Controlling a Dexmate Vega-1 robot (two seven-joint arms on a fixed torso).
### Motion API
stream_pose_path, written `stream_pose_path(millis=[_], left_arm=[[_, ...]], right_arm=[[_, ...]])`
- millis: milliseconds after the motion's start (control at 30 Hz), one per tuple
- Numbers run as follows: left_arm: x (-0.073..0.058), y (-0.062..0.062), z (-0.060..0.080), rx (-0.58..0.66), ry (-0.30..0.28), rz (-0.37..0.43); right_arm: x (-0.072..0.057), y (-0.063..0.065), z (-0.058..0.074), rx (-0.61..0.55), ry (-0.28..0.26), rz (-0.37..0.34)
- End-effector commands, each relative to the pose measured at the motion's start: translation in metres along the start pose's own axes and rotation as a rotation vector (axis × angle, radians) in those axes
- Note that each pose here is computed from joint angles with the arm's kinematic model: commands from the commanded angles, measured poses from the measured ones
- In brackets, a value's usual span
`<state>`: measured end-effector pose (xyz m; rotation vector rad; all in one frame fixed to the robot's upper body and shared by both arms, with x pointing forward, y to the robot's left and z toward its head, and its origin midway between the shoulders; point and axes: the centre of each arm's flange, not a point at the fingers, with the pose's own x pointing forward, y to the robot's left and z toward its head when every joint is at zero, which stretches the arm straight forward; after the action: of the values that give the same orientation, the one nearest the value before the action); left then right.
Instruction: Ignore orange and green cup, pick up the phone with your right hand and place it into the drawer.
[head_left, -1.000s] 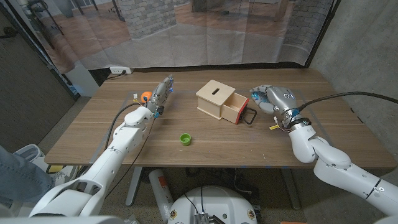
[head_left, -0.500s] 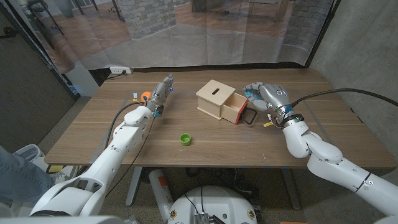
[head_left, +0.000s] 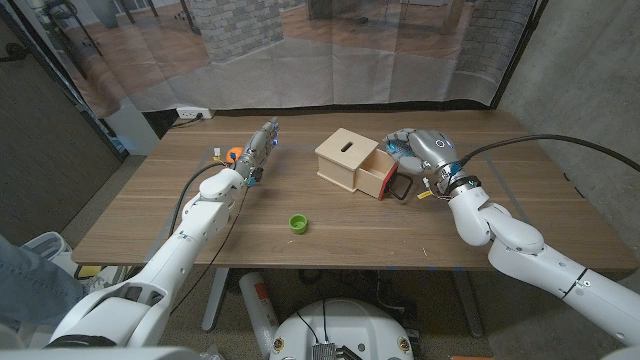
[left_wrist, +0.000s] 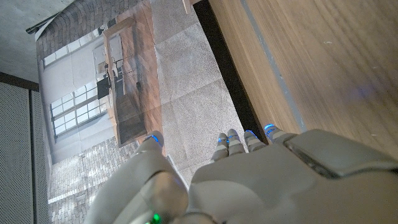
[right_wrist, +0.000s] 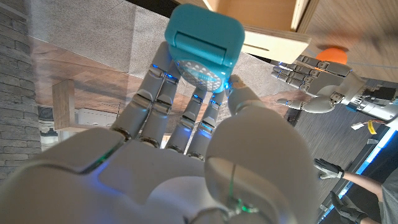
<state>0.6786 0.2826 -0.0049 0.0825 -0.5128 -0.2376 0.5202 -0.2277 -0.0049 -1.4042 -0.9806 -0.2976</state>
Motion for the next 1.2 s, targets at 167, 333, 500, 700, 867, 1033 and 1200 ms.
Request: stream_pose_path(millis=[167,333,500,700,867,1033,1200], left_arm=[[-0.004,0.005,0.000,0.002,0.004,0.011],[-0.005,0.006,0.000,0.002,0.002,0.014],[-0.006,0.006,0.001,0.000,-0.002,0.016],[-0.008,0.007,0.001,-0.003,-0.007,0.022],[-0.009,0.008,0.000,-0.004,-0.006,0.025],[-0.010,0.008,0.000,-0.006,-0.005,0.026],[-0.011,0.007,-0.001,-0.007,-0.003,0.026]], right_arm=[[0.020,0.001,0.011,0.012,-0.024,0.030],[0.027,0.004,0.016,0.019,-0.043,0.038],[0.034,0.005,0.020,0.017,-0.063,0.050],[0.038,0.006,0.022,0.008,-0.075,0.067],[0.039,0.007,0.023,0.003,-0.082,0.084],[0.040,0.008,0.022,-0.003,-0.089,0.101],[0.038,0.009,0.022,-0.014,-0.096,0.136]])
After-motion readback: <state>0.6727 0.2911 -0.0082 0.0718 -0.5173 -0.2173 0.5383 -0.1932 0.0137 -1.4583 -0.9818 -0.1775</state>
